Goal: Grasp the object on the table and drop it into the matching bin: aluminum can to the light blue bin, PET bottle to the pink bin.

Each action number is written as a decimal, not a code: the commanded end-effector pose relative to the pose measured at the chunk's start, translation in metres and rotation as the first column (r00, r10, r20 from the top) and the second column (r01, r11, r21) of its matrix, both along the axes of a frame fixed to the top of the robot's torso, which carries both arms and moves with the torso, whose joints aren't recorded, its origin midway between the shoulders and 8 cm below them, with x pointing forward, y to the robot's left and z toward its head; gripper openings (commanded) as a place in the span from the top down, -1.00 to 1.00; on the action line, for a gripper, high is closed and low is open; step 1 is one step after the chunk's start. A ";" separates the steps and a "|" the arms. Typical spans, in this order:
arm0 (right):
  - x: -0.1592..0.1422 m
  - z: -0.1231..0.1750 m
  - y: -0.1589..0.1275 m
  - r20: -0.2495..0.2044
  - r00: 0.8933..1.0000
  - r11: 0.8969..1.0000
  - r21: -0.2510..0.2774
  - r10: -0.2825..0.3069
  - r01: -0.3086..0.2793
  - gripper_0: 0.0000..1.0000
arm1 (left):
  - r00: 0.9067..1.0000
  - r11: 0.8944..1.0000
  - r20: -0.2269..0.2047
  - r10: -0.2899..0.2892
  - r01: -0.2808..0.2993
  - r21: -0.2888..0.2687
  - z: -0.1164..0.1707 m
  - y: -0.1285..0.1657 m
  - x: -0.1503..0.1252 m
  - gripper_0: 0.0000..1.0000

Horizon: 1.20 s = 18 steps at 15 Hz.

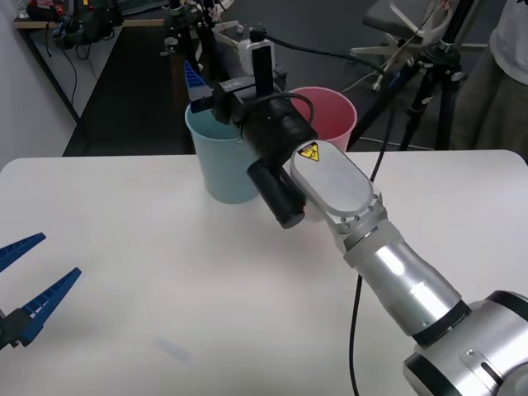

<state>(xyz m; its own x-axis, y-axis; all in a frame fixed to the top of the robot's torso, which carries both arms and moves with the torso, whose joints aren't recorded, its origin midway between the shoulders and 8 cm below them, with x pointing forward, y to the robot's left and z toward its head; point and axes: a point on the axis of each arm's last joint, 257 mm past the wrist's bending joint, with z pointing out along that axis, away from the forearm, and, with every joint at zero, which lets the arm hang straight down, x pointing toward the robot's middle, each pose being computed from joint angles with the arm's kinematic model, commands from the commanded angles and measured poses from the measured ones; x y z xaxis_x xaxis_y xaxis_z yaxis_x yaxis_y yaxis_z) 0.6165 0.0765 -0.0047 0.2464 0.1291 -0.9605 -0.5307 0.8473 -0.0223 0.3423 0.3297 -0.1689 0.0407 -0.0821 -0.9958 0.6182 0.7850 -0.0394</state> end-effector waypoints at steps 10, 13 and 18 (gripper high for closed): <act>-0.115 -0.050 -0.123 -0.022 0.992 0.992 -0.021 0.124 -0.125 -1.00 | 1.000 1.000 0.000 0.000 0.000 0.000 0.000 0.000 0.000 -1.00; -0.132 -0.078 -0.169 -0.083 0.988 0.991 -0.030 0.131 -0.134 -1.00 | 1.000 1.000 0.000 0.000 0.000 0.000 0.000 0.000 0.000 -1.00; -0.167 -0.119 -0.251 -0.146 0.984 0.986 -0.121 0.101 -0.119 -1.00 | 1.000 1.000 0.000 0.000 0.000 0.000 0.000 0.000 0.000 -1.00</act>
